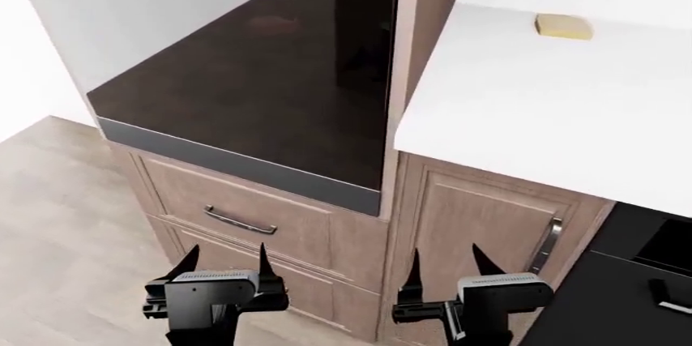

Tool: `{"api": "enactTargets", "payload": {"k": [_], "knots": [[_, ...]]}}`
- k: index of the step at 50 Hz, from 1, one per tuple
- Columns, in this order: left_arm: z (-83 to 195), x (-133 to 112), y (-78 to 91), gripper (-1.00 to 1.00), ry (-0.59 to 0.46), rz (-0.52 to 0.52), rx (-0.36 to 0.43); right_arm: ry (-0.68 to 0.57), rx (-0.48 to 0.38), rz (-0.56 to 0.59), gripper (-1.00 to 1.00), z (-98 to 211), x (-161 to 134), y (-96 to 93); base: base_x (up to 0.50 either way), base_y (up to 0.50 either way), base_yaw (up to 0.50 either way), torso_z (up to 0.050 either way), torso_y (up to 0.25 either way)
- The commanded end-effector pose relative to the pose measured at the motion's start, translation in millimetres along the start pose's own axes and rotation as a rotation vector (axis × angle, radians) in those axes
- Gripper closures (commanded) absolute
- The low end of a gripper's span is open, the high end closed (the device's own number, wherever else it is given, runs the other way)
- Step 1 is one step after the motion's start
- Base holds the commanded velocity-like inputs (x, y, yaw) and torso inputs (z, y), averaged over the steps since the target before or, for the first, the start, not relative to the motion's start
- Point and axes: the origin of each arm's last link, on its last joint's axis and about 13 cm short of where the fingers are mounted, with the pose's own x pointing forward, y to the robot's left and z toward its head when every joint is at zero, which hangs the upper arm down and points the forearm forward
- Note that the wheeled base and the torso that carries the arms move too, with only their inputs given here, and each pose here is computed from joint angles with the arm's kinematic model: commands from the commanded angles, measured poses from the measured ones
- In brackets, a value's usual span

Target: Open the oven door

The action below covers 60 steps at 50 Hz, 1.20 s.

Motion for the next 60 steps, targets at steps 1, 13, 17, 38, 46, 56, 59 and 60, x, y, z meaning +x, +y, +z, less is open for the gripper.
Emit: {"api": "enactTargets", "payload": {"k": [1,13,17,38,46,56,59,60], "knots": [[0.4,-0.6,0.0,-1.00,-0.002,-0.001,-0.005,0.001,-0.004,-0.003,-1.00,-0.3,-0.3,-0.2,0.33,-0.10,0.00,0.000,0.000],[1.4,-0.7,-0.2,-1.00,-0.003,-0.001,-0.011,-0.007,-0.019,0.004,-1.00,-0.3,-1.0,-0.1,0.30,-0.04,0.00,0.000,0.000],[0.7,-0.1,-0.1,-1.00,-0.004,0.001,-0.011,-0.014,-0.038,0.003,-1.00,-0.4,-1.1,-0.6,0.21,0.16,0.00,0.000,0.000],[40.3,-12.9,35.9,-1.00,-0.012,0.201,-0.139,0.014,-0.015,-0.003,-1.00,-1.7,-3.9,-0.1,0.02,0.02,0.00,0.000,0.000],[198.3,3.2,89.0,-1.00,-0.476,0.324,0.769,0.038,0.002,0.004,-1.00,-0.5,-5.9,-0.3,0.00,0.00,0.00,0.000,0.000],[269.6,38.9,72.8,-1.00,-0.666,0.069,1.642,0.035,0.025,-0.020,-1.00,2.0,-6.3,-3.2,0.00,0.00,0.00,0.000,0.000],[275.1,41.3,70.8,-1.00,-0.665,0.047,1.663,0.032,0.028,-0.032,-1.00,2.8,-5.4,-4.4,0.00,0.00,0.00,0.000,0.000],[276.5,41.4,70.5,-1.00,-0.665,0.045,1.667,0.030,0.025,-0.034,-1.00,2.8,-5.1,-4.7,0.00,0.00,0.00,0.000,0.000]]}}
